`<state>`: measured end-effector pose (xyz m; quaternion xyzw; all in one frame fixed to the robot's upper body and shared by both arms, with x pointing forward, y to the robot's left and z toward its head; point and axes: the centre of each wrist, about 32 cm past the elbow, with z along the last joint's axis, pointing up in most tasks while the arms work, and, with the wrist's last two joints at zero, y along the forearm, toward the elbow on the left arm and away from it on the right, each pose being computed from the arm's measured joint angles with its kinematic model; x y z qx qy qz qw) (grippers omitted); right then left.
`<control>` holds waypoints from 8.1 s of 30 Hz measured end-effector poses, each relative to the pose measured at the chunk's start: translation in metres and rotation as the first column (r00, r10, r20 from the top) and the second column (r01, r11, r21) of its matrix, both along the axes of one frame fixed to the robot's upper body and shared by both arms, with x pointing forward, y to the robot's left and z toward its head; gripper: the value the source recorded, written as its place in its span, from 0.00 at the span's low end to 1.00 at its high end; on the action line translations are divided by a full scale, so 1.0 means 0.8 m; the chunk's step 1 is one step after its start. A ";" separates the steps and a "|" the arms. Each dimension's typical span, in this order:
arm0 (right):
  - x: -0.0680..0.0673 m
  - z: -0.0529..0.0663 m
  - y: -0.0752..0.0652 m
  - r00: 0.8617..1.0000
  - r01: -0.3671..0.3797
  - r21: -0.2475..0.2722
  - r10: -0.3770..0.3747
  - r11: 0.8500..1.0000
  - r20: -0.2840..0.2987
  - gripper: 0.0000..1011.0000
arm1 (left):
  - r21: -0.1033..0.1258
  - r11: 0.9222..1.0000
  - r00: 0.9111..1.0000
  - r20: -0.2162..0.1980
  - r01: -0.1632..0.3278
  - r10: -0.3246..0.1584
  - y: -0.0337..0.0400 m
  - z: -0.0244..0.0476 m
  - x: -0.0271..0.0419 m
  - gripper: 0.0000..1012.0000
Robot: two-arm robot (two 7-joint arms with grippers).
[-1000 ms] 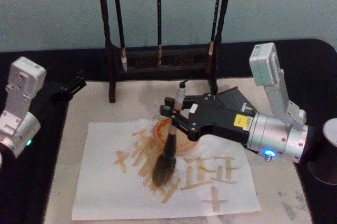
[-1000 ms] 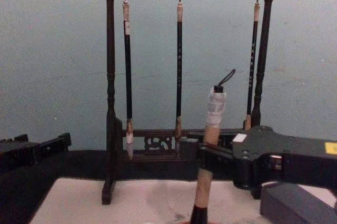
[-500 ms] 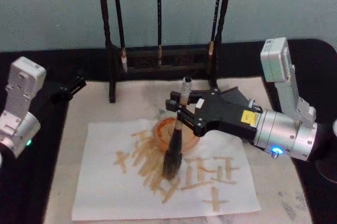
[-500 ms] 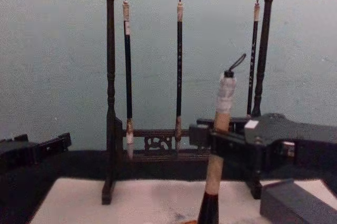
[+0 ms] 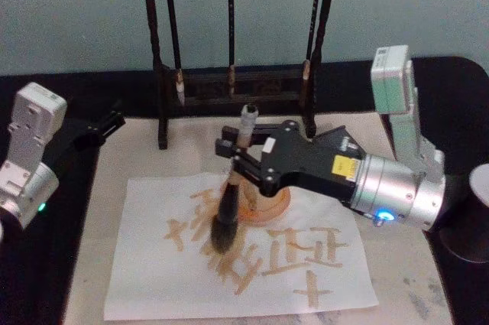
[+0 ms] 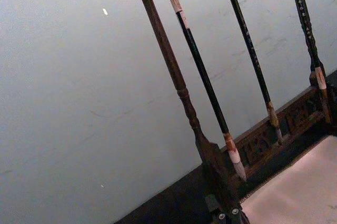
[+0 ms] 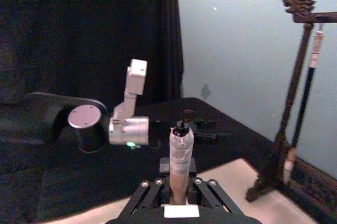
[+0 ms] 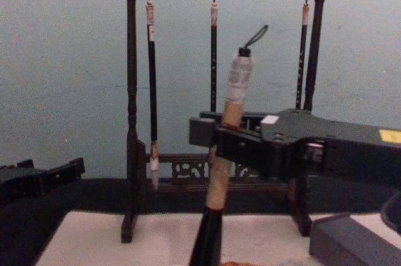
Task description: Pick up the brush from the inkstone, write on the paper, then place the brush back to its original position.
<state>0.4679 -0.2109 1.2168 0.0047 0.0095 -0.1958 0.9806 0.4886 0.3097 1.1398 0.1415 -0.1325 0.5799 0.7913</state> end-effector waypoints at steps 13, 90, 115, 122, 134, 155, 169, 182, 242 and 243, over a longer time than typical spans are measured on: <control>0.004 -0.013 0.019 0.998 -0.050 0.024 0.051 0.998 -0.030 0.16 | 0.000 1.000 1.000 0.000 0.000 0.000 0.0000 0.0000 0.0000 0.99; -0.012 -0.013 -0.004 1.000 -0.024 0.063 0.026 0.998 -0.018 0.16 | 0.000 1.000 1.000 0.000 0.000 0.000 0.0000 0.0000 0.0000 0.99; -0.005 -0.044 -0.013 0.996 0.016 0.032 -0.013 0.999 -0.086 0.16 | 0.000 1.000 1.000 0.000 0.000 0.000 0.0000 0.0000 0.0000 0.99; -0.005 -0.044 -0.023 0.995 0.045 0.026 -0.042 0.999 -0.085 0.16 | 0.000 1.000 1.000 0.000 0.000 0.000 0.0000 0.0000 0.0000 0.99; -0.007 -0.037 -0.035 0.994 0.079 0.026 -0.077 0.997 -0.073 0.16 | 0.000 1.000 1.000 0.000 0.000 0.000 0.0000 0.0000 0.0000 0.99; -0.001 -0.002 -0.032 0.999 0.052 0.133 -0.051 0.990 -0.011 0.16 | 0.000 1.000 1.000 0.000 0.000 0.000 0.0000 0.0000 0.0000 0.99; 0.028 -0.006 -0.041 0.996 0.087 0.230 -0.082 0.969 -0.033 0.16 | 0.000 1.000 1.000 0.000 0.000 0.000 0.0000 0.0000 0.0000 0.99; 0.052 -0.026 -0.061 0.987 0.148 0.278 -0.125 0.949 -0.098 0.16 | 0.000 1.000 1.000 0.000 0.000 0.000 0.0000 0.0000 0.0000 0.99; 0.088 -0.134 -0.107 0.816 0.459 0.367 -0.221 0.809 -0.534 0.16 | 0.000 1.000 1.000 0.000 0.000 0.000 0.0000 0.0000 0.0000 0.99; 0.088 -0.134 -0.107 0.814 0.461 0.366 -0.222 0.809 -0.536 0.16 | 0.000 1.000 1.000 0.000 0.000 0.000 0.0000 0.0000 0.0000 0.99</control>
